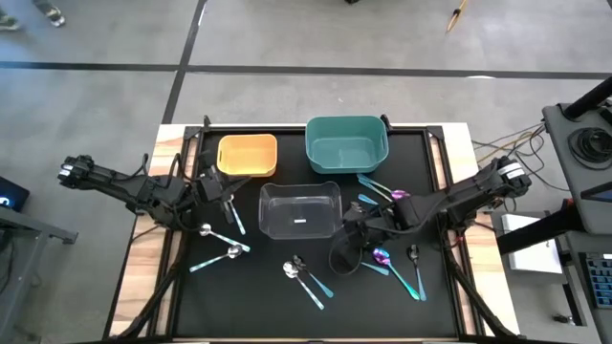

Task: Sort silverware by color (type)
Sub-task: Put the blue patterned spoon into the green bin

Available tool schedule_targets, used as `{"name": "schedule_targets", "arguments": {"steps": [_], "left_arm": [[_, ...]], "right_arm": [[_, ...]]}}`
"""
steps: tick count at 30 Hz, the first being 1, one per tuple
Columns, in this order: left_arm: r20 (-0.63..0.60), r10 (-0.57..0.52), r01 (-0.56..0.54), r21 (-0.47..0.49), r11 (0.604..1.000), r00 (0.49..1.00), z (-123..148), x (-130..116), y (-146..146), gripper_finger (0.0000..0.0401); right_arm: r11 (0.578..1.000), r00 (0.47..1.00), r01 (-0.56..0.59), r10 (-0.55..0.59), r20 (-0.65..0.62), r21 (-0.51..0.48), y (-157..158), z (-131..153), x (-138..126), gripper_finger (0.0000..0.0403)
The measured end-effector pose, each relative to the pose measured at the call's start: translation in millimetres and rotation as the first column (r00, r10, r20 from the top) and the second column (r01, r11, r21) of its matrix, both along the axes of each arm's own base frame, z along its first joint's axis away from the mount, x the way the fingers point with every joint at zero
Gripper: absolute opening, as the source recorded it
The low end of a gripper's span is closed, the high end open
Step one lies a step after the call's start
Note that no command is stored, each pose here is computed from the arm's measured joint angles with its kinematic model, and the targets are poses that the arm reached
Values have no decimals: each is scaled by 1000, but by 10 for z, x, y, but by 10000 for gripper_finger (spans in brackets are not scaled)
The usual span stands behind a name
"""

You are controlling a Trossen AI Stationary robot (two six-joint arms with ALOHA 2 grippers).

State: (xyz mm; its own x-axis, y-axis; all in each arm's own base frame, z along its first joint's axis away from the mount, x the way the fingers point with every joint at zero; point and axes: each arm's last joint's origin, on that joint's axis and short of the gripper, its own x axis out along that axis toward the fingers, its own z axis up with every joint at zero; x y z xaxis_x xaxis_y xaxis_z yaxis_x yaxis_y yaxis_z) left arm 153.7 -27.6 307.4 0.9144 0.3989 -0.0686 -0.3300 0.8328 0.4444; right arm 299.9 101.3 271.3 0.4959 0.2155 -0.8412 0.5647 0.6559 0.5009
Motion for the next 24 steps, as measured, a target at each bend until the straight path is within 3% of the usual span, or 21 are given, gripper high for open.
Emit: {"name": "schedule_targets", "arguments": {"steps": [13, 24], "left_arm": [[19, 0, 0, -8, 1000, 1000, 17, 6, -2, 0], [75, -18, 23, -79, 997, 997, 44, 11, -10, 0]], "right_arm": [[993, 992, -117, 118, 43, -20, 366, 50, 508, 237], [978, 973, -207, 210, 99, -35, 645, 63, 941, 237]]}}
